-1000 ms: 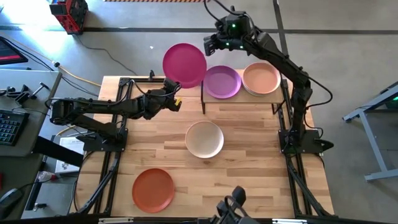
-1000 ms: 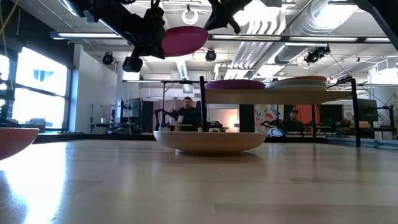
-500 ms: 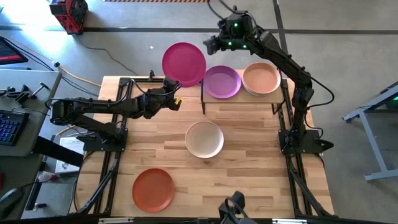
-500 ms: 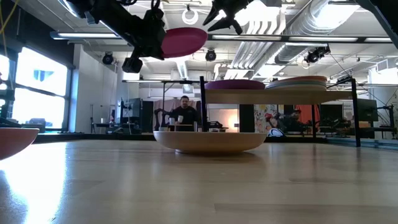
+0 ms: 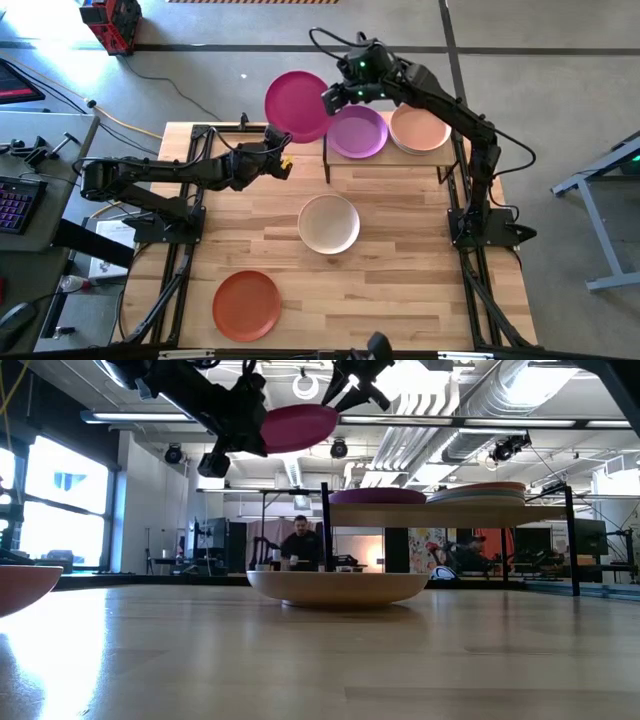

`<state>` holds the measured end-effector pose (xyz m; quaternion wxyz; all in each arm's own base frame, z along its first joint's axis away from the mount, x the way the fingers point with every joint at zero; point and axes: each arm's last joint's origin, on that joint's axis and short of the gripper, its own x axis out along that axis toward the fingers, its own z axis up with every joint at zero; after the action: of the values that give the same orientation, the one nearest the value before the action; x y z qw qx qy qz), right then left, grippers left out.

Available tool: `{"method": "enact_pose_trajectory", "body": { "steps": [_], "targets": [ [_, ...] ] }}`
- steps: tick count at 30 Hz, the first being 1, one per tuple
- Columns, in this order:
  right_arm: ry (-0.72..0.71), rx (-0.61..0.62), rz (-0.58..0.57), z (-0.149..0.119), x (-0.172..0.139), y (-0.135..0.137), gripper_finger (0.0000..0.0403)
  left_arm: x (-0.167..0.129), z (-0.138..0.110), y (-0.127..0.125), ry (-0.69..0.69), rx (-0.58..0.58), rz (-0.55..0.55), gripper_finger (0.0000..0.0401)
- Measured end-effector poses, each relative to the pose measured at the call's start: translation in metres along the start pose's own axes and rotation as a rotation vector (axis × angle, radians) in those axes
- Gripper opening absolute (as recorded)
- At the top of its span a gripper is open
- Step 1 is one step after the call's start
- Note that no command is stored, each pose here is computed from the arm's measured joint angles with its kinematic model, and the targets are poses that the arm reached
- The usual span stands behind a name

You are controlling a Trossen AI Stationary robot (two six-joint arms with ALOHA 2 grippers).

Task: Place and stack plates onto a shelf
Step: Stack the pink plate on top of the violet plate

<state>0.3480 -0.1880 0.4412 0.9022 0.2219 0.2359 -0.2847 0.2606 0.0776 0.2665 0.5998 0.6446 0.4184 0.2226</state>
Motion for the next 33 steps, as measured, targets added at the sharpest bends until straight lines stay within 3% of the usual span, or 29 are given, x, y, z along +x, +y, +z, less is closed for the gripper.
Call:
{"method": "enact_pose_trajectory", "body": {
  "steps": [11, 20, 33],
  "targets": [
    [0.055, 0.017, -0.051, -0.009, 0.012, 0.003, 0.0110, 0.000, 0.001, 0.000, -0.032, 0.015, 0.000, 0.0007],
    [0.054, 0.043, -0.061, -0.010, 0.013, 0.003, 0.0008, 0.000, 0.001, 0.001, -0.033, 0.012, 0.003, 0.0008],
    [0.053, 0.113, -0.070, -0.010, 0.013, 0.003, 0.0003, 0.000, 0.001, 0.000, -0.040, -0.086, -0.002, 0.0008]
  ]
}}
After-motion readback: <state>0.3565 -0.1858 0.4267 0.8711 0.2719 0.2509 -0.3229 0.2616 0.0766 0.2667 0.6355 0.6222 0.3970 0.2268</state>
